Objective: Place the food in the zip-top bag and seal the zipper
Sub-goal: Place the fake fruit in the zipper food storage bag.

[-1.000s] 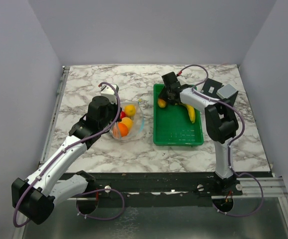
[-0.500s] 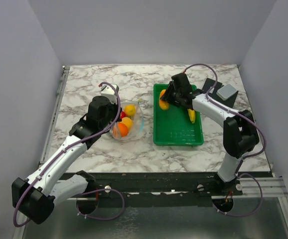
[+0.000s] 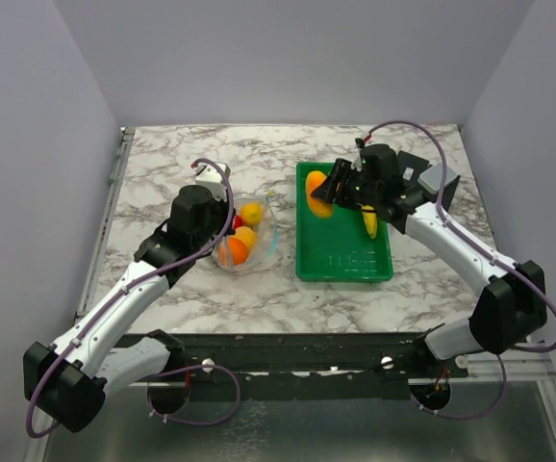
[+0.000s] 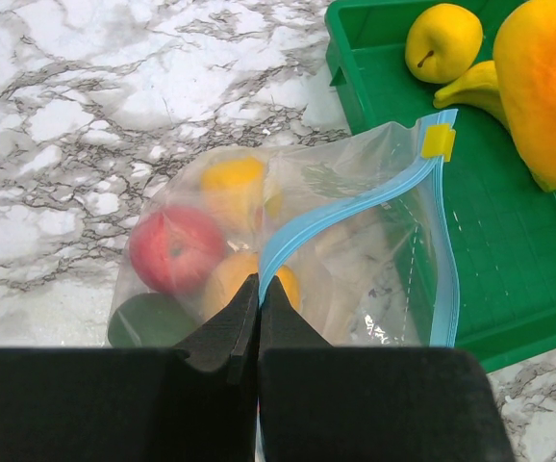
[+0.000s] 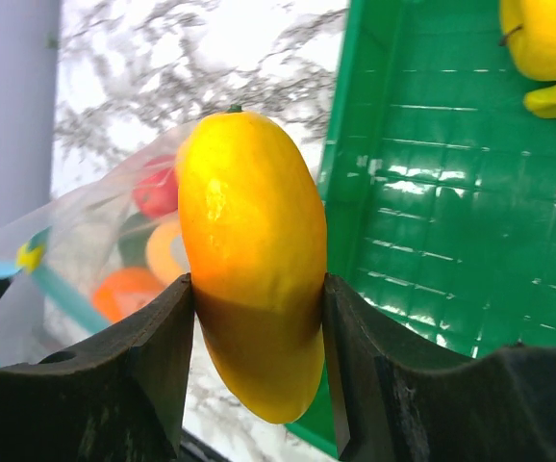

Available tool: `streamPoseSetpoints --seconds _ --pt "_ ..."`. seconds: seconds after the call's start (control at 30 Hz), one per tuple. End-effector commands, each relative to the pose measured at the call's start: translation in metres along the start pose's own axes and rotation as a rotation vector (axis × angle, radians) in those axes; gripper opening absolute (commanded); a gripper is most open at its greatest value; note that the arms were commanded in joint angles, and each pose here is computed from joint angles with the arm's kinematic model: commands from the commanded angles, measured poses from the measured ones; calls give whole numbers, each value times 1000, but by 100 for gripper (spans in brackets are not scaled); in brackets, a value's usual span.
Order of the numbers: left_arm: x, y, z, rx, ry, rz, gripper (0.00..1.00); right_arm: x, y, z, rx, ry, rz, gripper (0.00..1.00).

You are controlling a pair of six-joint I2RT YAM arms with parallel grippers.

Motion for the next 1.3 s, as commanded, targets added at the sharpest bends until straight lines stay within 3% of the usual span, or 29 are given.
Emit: streamPoseSetpoints --seconds 0.0,0.33,0.57,0.87,1.27 --pt "-3 1 0 2 -5 -4 0 27 18 1 59 13 -142 21" --pt "-2 1 0 4 -9 -5 0 73 60 -7 125 -18 -378 20" --pt "-1 0 -1 7 -10 -1 0 80 100 -1 209 3 -472 20" --pt "0 0 -1 8 -13 0 0 59 135 31 295 115 -482 20" --pt "1 0 -1 9 -15 4 0 21 134 58 266 260 -423 19"
Point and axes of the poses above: each gripper's point midway between its finger pads, its own x axis back along the fingers, its own y axis along the line the jaws close on, z = x × y, the point moved 7 cm from there along x, back along the fingers, and after that the axes turned 9 degrees about x, right-handed, at the moved point
